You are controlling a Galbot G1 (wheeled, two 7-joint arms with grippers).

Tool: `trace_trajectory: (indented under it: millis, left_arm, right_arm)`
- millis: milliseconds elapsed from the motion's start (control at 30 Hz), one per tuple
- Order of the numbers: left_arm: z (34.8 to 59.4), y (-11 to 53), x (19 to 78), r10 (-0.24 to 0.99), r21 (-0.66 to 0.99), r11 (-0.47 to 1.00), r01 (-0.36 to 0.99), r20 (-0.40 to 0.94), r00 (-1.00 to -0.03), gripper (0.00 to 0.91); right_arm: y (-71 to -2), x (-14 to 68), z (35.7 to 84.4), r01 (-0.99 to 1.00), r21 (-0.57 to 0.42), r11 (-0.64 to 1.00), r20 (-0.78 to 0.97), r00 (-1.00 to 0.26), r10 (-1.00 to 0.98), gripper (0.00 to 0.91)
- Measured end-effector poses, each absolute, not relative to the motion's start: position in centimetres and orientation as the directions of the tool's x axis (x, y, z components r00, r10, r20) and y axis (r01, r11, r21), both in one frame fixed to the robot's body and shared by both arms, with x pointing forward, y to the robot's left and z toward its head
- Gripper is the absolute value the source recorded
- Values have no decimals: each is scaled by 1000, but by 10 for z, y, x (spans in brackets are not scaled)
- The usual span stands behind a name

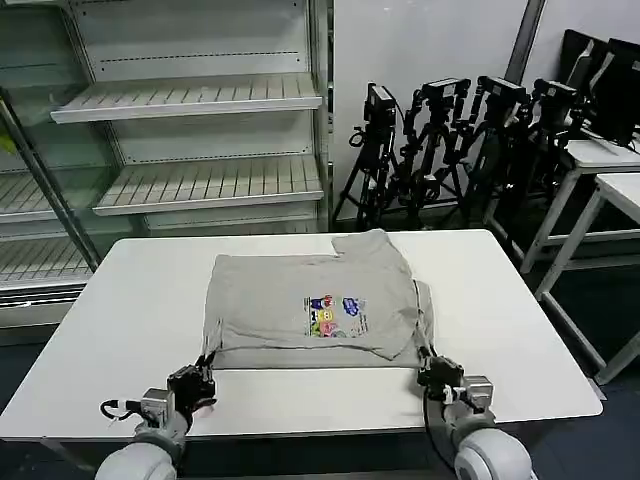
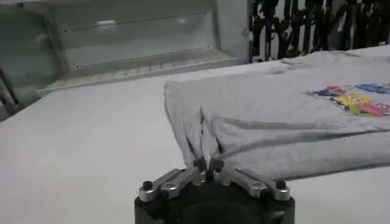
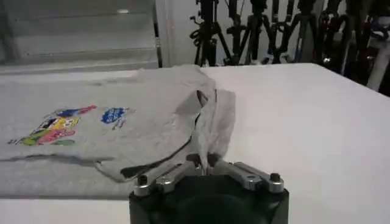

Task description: Fold and organize the clothes.

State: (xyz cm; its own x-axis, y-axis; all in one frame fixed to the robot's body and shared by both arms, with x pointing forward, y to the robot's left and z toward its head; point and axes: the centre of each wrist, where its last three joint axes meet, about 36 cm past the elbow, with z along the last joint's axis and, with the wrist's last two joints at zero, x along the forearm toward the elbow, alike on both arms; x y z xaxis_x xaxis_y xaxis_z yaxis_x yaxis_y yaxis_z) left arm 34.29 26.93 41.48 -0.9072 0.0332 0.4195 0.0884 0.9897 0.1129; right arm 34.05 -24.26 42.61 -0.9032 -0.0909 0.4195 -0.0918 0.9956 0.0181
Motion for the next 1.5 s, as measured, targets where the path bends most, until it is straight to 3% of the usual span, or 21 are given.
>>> trace_trajectory:
  millis: [100, 133, 167, 500, 833, 1133, 1500]
  left_arm:
    - [420, 269, 329, 29, 115, 990, 84, 418, -908, 50]
    - [421, 269, 324, 27, 116, 990, 82, 416, -909, 836]
    - [423, 268, 319, 26, 115, 990, 81, 415, -910, 907]
    - [443, 266, 277, 9, 124, 990, 67, 423, -906, 907]
    - [478, 276, 288, 8, 154, 986, 65, 342, -940, 907]
    - [483, 283, 358, 25, 162, 984, 76, 295, -955, 907]
    - [461, 275, 475, 31, 151, 984, 89, 348, -937, 907]
  right_arm:
    - [-244, 325, 432, -93, 12, 996, 424, -901, -89, 0]
    - [-244, 319, 434, -95, 8, 995, 426, -900, -89, 685]
    - [-243, 314, 436, -96, 3, 995, 427, -900, -88, 907]
    - [-246, 296, 470, -73, -50, 996, 336, -941, -52, 907]
    - [-252, 355, 491, -46, -40, 998, 229, -973, -35, 907]
    - [-246, 475, 485, -37, -62, 997, 236, -972, -21, 907]
    - [-231, 601, 487, -20, -92, 996, 303, -953, 8, 907]
